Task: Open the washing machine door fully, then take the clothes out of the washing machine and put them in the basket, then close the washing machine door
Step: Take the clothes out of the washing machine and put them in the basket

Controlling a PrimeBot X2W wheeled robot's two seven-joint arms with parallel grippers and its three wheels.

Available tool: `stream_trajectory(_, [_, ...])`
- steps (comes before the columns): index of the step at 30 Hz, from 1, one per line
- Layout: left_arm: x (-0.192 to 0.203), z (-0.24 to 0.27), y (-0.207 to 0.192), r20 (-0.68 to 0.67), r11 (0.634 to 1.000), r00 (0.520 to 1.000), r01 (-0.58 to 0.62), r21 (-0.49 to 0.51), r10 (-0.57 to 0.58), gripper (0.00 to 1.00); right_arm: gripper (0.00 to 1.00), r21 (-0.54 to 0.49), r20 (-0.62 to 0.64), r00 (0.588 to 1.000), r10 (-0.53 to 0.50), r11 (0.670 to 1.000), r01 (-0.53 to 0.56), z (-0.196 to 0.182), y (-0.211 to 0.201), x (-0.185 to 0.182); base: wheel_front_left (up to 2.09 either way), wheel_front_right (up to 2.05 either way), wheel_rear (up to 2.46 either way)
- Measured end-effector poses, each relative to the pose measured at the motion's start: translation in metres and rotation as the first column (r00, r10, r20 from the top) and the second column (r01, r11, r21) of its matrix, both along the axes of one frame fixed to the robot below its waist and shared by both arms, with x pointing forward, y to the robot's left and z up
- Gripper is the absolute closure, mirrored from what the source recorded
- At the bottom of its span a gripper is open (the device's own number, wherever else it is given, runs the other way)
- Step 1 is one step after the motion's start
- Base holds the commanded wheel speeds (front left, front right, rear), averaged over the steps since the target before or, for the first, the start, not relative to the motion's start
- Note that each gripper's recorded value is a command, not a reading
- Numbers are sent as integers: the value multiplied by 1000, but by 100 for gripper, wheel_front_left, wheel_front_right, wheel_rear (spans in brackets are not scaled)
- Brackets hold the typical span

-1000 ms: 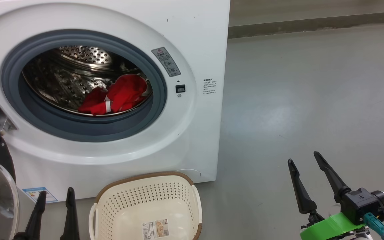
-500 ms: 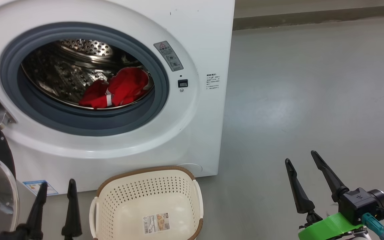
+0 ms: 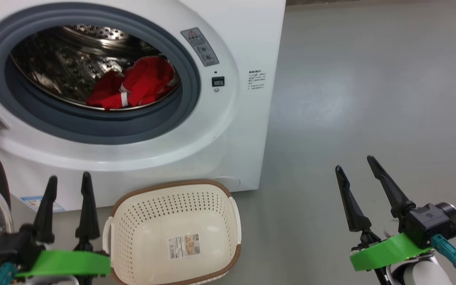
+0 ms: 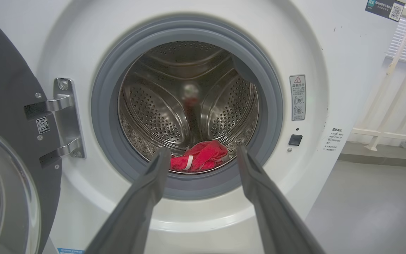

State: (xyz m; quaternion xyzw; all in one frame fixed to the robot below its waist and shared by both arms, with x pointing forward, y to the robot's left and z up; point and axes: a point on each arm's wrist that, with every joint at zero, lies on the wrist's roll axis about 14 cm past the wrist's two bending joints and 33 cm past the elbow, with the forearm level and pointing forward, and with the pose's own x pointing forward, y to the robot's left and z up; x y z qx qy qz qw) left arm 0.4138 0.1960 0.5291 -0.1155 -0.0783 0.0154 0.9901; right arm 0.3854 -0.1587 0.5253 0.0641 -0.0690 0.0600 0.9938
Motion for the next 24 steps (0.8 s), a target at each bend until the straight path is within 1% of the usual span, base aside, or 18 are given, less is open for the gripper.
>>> stream_trajectory(10, [61, 17, -11, 51, 999, 999, 14, -31, -13, 0, 0, 0, 0, 999, 39, 999, -39, -4, 13, 30, 0, 0, 0])
stream_trajectory(11, [61, 17, -11, 51, 999, 999, 14, -31, -13, 0, 0, 0, 0, 999, 39, 999, -39, -4, 13, 30, 0, 0, 0])
stream_trajectory(18, [108, 11, -22, 43, 999, 998, 40, -24, -39, 0, 0, 2, -19, 999, 45, 999, -45, -16, 14, 56, 0, 0, 0])
stream_trajectory(21, [131, 8, -26, 42, 998, 998, 48, -33, -47, 0, 0, 0, -37, 998, 49, 999, -49, -26, 14, 66, 0, 0, 0])
stream_trajectory(22, [146, 5, -29, 36, 998, 998, 56, -41, -55, 0, 0, 13, -47, 998, 50, 999, -50, -32, 15, 73, 0, 0, 0])
stream_trajectory(24, [161, 0, -28, 28, 997, 998, 51, -57, -49, 0, 0, 22, -54, 997, 53, 998, -52, -38, 16, 81, 0, 0, 0])
